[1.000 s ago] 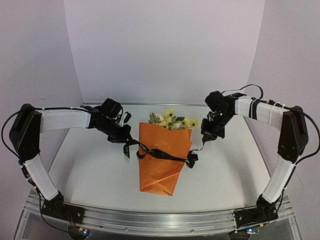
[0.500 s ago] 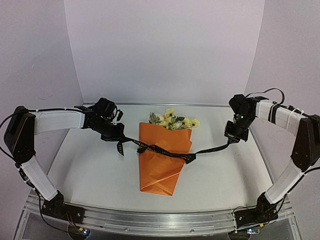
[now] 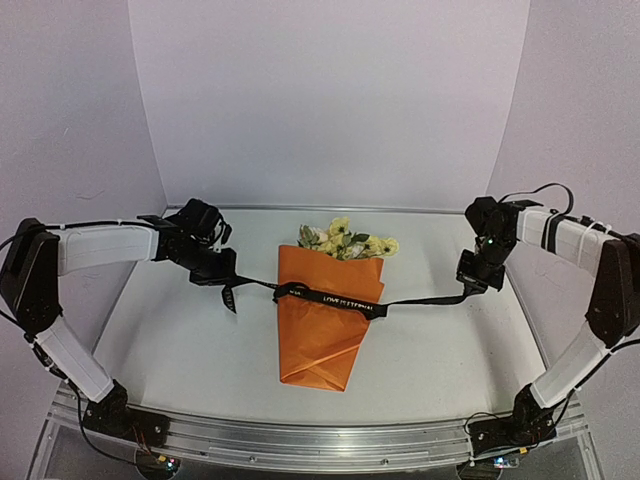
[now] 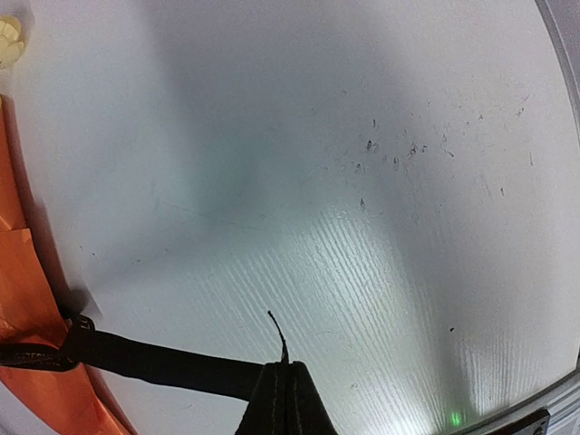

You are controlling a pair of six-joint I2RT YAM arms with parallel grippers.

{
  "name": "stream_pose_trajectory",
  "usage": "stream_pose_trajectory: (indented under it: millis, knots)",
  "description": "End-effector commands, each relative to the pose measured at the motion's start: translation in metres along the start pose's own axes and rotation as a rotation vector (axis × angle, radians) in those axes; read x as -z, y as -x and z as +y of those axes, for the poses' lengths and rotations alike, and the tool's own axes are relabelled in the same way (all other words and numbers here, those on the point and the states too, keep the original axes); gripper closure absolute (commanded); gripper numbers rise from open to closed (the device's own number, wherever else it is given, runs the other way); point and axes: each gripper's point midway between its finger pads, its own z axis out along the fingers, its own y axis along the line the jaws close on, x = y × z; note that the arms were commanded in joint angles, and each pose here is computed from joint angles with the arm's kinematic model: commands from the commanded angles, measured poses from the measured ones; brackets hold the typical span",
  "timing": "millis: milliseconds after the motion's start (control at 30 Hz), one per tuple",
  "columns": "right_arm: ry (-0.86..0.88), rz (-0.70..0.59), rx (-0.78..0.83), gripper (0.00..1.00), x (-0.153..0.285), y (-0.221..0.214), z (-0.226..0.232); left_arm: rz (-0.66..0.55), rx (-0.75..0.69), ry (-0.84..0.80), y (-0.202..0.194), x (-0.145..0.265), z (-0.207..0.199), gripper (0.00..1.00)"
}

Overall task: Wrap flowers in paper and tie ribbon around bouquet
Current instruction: Cross the ribbon over the folded bouquet.

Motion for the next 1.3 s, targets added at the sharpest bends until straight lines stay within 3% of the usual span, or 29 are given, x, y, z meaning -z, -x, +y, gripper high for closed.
stream_pose_trajectory:
  millis: [0, 700, 867, 1067, 1267]
  knots:
    - [-0.018, -0.033, 0.004, 1.0, 0.008, 0.002, -0.01, -0.068, 0.04, 0.04, 0.009, 0.016, 0.013, 1.0]
    - [-0.064, -0.035, -0.084, 1.0, 0.009, 0.007, -0.048, -0.102, 0.111, 0.097, 0.007, 0.027, 0.043, 1.0]
    - [0.061, -0.003, -0.08, 1.0, 0.013, 0.01, -0.014, -0.092, 0.093, 0.05, 0.008, 0.024, 0.035, 1.0]
    - [0.128, -0.062, 0.086, 1.0, 0.038, 0.025, 0.045, -0.064, 0.084, 0.03, 0.006, 0.017, 0.031, 1.0]
    - [0.05, -0.141, 0.1, 1.0, 0.063, 0.046, 0.038, -0.1, 0.08, 0.082, 0.015, 0.027, 0.039, 1.0]
